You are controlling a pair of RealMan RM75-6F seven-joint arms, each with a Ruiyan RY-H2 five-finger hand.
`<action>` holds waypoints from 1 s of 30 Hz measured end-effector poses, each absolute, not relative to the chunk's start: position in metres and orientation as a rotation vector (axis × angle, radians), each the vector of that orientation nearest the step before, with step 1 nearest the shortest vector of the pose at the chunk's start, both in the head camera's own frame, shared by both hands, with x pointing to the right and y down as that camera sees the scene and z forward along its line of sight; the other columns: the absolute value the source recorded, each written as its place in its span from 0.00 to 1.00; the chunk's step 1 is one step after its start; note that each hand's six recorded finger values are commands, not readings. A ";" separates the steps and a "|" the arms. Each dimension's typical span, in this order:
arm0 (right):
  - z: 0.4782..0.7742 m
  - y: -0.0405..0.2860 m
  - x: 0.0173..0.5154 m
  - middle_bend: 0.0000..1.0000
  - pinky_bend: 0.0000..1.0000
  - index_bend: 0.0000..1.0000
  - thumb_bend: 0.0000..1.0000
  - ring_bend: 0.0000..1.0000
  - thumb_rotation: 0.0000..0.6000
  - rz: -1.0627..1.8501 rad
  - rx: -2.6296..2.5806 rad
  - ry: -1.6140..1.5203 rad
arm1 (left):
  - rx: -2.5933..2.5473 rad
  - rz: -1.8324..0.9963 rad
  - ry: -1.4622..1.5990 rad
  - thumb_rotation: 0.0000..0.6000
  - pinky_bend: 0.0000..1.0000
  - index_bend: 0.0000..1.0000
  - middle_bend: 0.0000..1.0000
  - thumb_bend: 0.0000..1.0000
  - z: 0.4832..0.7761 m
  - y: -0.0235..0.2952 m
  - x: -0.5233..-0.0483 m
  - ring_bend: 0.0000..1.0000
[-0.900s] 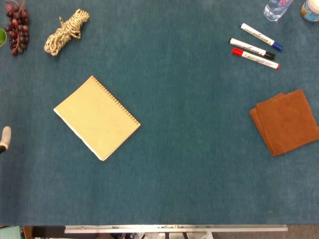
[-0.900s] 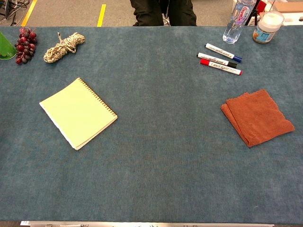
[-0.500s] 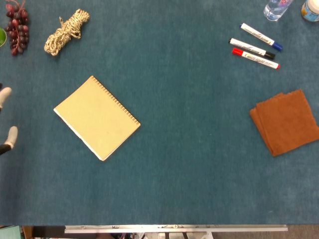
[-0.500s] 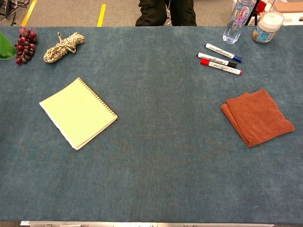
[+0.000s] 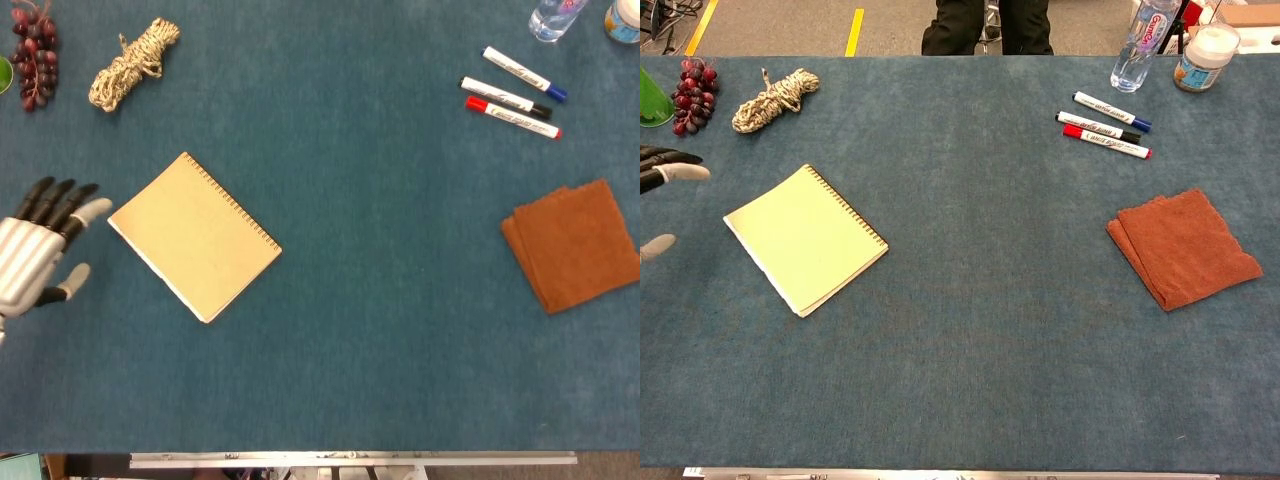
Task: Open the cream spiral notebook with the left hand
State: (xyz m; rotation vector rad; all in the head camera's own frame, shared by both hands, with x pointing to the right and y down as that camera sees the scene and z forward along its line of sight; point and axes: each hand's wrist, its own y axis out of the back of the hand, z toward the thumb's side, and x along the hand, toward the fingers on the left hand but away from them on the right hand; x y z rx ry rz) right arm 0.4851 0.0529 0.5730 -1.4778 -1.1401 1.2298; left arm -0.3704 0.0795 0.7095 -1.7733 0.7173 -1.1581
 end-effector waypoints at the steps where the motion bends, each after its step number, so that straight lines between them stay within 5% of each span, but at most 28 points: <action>1: 0.572 0.053 0.485 0.27 0.29 0.31 0.23 0.18 1.00 1.230 -1.475 -1.141 | -1.783 -1.146 0.685 1.00 0.02 0.14 0.08 0.34 0.717 0.079 -0.368 0.03; 10: 0.571 0.059 0.486 0.27 0.29 0.31 0.23 0.18 1.00 1.247 -1.463 -1.148 | -1.850 -1.024 0.533 1.00 0.02 0.15 0.08 0.31 0.754 0.078 -0.335 0.03; 30: 0.567 0.065 0.491 0.27 0.29 0.31 0.23 0.18 1.00 1.273 -1.438 -1.171 | -1.854 -0.940 0.435 1.00 0.02 0.16 0.09 0.30 0.787 0.075 -0.308 0.03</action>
